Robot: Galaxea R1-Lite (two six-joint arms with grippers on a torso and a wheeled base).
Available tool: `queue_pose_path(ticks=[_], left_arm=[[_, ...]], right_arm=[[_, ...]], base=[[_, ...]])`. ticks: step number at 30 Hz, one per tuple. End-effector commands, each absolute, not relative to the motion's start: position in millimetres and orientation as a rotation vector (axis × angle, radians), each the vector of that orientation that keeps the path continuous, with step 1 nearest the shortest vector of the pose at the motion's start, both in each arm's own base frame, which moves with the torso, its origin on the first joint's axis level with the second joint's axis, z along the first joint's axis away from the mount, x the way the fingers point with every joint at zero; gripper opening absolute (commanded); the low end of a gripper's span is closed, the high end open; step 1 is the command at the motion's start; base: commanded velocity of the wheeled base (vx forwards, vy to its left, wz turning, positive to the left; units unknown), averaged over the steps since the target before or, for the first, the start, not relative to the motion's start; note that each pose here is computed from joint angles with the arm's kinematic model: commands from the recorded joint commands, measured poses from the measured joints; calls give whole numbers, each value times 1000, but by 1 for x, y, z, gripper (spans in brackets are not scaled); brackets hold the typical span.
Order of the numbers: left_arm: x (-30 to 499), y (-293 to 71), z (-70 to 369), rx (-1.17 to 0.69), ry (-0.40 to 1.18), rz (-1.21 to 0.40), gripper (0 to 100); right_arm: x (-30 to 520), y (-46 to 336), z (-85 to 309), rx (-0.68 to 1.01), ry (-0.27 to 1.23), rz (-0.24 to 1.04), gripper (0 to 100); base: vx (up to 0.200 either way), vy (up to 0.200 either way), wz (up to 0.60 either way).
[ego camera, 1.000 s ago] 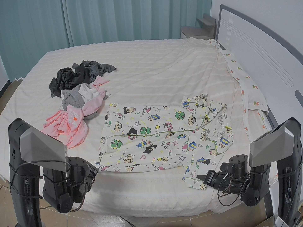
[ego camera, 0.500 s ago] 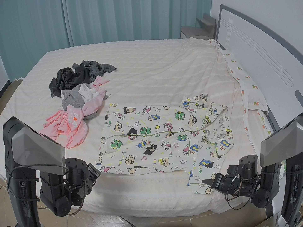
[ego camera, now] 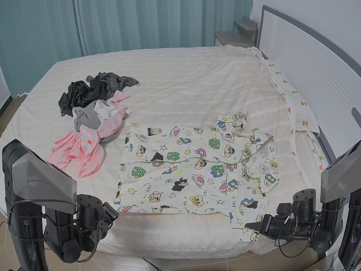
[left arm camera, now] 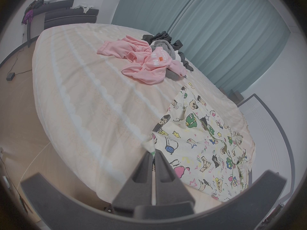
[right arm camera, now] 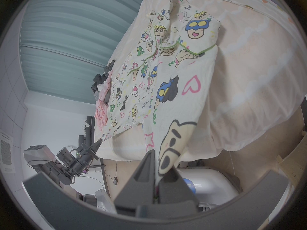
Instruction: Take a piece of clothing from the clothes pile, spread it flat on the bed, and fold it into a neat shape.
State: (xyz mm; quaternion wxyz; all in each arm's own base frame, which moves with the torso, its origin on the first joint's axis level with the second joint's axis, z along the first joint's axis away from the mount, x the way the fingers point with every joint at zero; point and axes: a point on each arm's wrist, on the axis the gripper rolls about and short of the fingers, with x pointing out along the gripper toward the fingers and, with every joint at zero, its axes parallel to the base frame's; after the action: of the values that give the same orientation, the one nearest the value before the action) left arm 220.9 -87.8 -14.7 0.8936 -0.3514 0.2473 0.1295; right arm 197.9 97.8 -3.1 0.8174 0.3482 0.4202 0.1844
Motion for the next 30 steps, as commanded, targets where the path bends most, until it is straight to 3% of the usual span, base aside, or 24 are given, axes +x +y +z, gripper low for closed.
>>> queue_pose_path(ticks=[1,30], left_arm=[[218,-86,-15,-729,517,272,0],[196,-90,-31,-673,643,281,0]], right_arm=[[192,99,2,738,899,406,0],[161,91,17,681,1083,341,0]], base=[[0,0,0],[0,0,0]])
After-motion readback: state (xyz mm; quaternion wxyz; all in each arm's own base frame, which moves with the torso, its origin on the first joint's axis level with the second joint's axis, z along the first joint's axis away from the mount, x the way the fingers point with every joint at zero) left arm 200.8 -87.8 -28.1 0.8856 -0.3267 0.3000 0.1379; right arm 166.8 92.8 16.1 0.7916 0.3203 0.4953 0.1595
